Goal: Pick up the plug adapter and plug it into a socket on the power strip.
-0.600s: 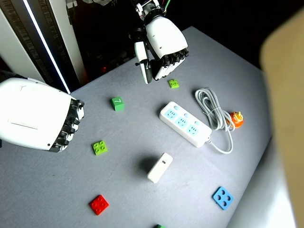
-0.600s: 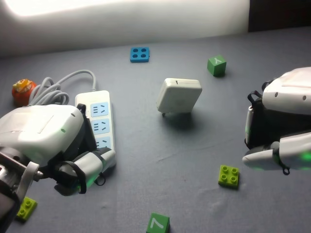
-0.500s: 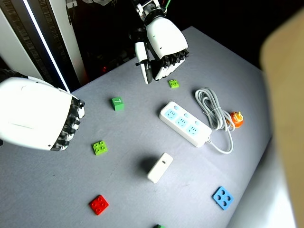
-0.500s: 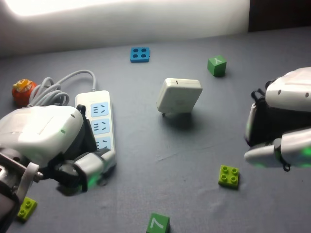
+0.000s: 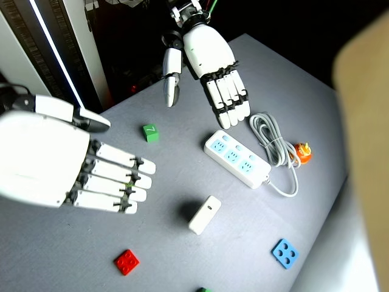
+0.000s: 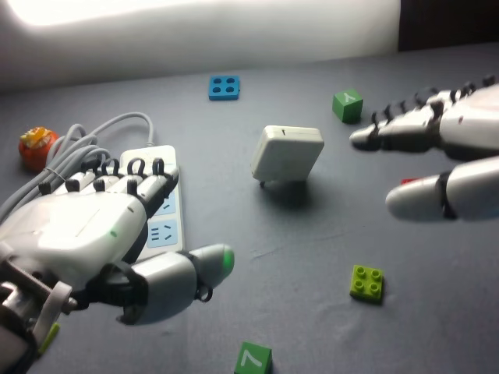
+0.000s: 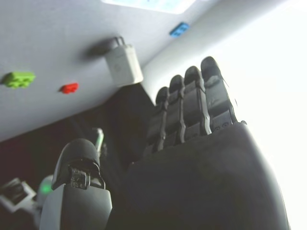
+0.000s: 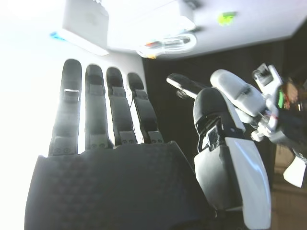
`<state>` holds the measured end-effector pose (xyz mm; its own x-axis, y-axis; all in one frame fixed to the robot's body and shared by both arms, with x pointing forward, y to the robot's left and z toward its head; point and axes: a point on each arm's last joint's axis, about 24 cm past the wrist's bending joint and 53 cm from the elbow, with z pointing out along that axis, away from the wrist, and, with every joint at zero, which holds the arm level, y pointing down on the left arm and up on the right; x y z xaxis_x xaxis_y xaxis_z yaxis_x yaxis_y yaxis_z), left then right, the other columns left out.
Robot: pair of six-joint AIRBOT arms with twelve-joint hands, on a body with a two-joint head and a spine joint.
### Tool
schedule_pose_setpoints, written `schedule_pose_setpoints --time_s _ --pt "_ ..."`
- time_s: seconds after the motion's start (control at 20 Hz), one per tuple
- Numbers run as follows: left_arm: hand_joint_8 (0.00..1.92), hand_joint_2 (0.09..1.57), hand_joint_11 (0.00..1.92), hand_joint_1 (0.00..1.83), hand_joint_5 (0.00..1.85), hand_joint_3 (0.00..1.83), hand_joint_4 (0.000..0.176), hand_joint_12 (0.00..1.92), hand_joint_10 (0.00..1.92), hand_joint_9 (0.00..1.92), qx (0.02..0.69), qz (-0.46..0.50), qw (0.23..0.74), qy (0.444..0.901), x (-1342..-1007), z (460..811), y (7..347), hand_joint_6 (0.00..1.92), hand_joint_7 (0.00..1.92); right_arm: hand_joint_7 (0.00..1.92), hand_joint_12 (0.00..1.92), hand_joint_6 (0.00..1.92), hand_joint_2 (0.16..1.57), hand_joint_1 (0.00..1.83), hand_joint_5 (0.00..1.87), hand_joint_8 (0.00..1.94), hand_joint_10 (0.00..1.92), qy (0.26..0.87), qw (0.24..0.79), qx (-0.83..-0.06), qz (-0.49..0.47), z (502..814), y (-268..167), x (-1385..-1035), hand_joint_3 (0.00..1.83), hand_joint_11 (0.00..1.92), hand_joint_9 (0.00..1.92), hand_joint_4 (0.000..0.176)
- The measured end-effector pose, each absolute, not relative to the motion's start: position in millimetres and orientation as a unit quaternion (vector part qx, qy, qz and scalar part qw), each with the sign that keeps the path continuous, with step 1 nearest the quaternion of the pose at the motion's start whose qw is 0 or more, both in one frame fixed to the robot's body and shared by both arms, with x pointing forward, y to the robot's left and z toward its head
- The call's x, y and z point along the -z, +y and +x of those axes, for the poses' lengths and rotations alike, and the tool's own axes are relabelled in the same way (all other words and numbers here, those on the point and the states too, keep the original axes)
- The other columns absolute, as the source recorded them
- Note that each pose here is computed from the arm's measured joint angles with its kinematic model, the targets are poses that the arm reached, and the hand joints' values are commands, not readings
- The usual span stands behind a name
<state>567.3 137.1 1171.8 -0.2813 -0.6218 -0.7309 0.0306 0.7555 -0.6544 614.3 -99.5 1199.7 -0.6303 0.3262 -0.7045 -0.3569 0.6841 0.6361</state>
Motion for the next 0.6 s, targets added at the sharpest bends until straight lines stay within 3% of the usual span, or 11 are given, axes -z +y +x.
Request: schedule_pose_setpoints --time_s 0.2,0.35,0.5,0.6 --pt "0.0 1.2 0.0 0.0 0.08 0.0 0.0 0.28 0.0 0.09 0.272 -0.187 0.549 0.768 -1152.1 558.4 139.2 0.0 0.1 0.11 0.52 0.0 1.24 0.38 0.13 0.0 0.0 0.805 0.458 -0.372 -0.056 626.5 -93.4 -1200.7 0.0 0.0 0.13 0.0" --pt "0.0 1.19 0.0 0.0 0.09 0.0 0.0 0.33 0.0 0.11 0.258 -0.163 0.556 0.773 -1144.6 561.4 144.0 0.0 0.12 0.06 0.44 0.0 1.11 0.81 0.09 0.0 0.0 0.795 0.47 -0.369 -0.101 626.5 -69.6 -1202.2 0.0 0.0 0.08 0.0" --pt "0.01 1.2 0.0 0.0 0.12 0.0 0.0 0.37 0.01 0.14 0.28 -0.149 0.553 0.771 -1134.4 563.5 129.4 0.01 0.16 0.07 0.61 0.0 1.01 1.12 0.09 0.0 0.0 0.779 0.486 -0.382 -0.102 645.5 -55.0 -1222.4 0.0 0.0 0.08 0.0" --pt "0.01 1.19 0.0 0.0 0.13 0.0 0.0 0.38 0.01 0.16 0.296 -0.145 0.533 0.779 -1121.5 558.3 114.5 0.01 0.18 0.06 0.55 0.0 1.0 1.21 0.09 0.0 0.0 0.774 0.49 -0.392 -0.086 666.0 -50.2 -1233.7 0.0 0.0 0.07 0.0"
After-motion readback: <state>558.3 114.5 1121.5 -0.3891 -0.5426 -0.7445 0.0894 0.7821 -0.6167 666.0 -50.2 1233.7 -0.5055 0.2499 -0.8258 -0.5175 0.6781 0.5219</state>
